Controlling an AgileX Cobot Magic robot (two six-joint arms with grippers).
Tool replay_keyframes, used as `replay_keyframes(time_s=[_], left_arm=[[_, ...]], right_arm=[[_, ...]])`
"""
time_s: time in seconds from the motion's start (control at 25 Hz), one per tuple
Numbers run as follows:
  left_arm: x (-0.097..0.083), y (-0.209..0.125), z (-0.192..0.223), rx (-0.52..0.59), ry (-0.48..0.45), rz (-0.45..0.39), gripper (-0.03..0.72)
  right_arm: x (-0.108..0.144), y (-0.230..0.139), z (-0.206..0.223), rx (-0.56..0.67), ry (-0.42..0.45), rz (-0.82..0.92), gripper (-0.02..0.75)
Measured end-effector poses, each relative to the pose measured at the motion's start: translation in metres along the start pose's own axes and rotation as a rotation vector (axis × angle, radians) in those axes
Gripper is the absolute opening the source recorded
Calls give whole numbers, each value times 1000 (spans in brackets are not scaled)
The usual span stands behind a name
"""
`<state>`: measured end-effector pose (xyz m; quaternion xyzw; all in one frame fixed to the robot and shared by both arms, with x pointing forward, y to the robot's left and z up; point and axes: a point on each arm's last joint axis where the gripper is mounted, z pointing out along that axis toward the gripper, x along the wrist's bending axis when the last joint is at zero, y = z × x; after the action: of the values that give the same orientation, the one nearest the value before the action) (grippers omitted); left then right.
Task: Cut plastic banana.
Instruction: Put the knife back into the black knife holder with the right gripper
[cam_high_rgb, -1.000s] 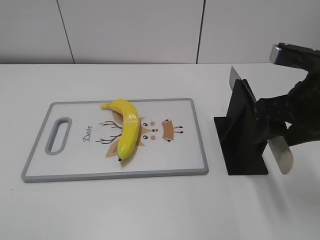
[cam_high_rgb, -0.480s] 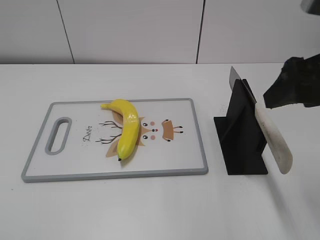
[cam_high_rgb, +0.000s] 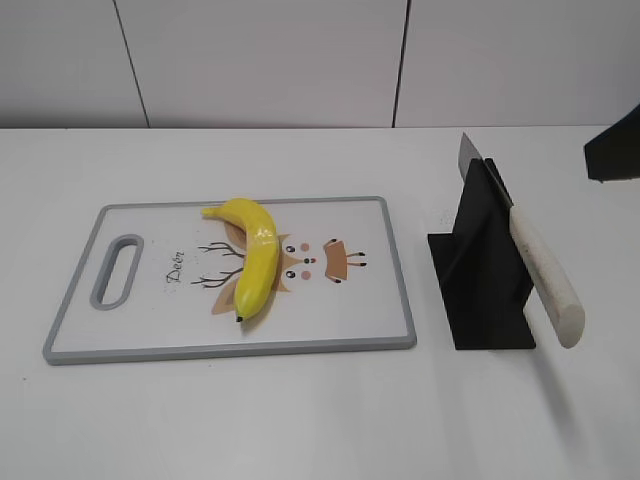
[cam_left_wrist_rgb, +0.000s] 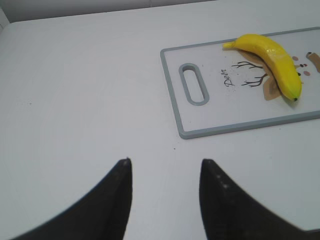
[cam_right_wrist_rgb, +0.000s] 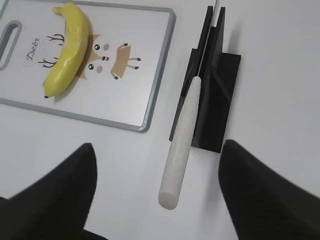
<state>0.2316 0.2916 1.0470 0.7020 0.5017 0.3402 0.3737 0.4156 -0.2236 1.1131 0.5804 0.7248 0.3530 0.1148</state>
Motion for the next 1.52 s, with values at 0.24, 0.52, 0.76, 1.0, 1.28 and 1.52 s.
replay_keyframes(time_s=[0.24, 0.52, 0.76, 1.0, 1.28, 1.52], left_arm=[[0, 1, 1, 8, -28, 11, 407], [-3, 14, 29, 199, -320, 183, 405], [-2, 15, 32, 214, -269, 145, 371], [6, 15, 34, 232, -80, 6, 325], [13, 14, 32, 239, 130, -142, 266], [5, 7, 12, 93, 172, -117, 231]], right_arm=[[-6, -34, 0, 38, -7, 5, 581], [-15, -84, -8, 33, -29, -24, 581], [-14, -107, -34, -83, -16, -54, 578], [-13, -116, -47, -116, -8, -67, 577], [-13, -118, -47, -106, -11, -64, 577], [-17, -120, -46, -99, -42, -71, 577]])
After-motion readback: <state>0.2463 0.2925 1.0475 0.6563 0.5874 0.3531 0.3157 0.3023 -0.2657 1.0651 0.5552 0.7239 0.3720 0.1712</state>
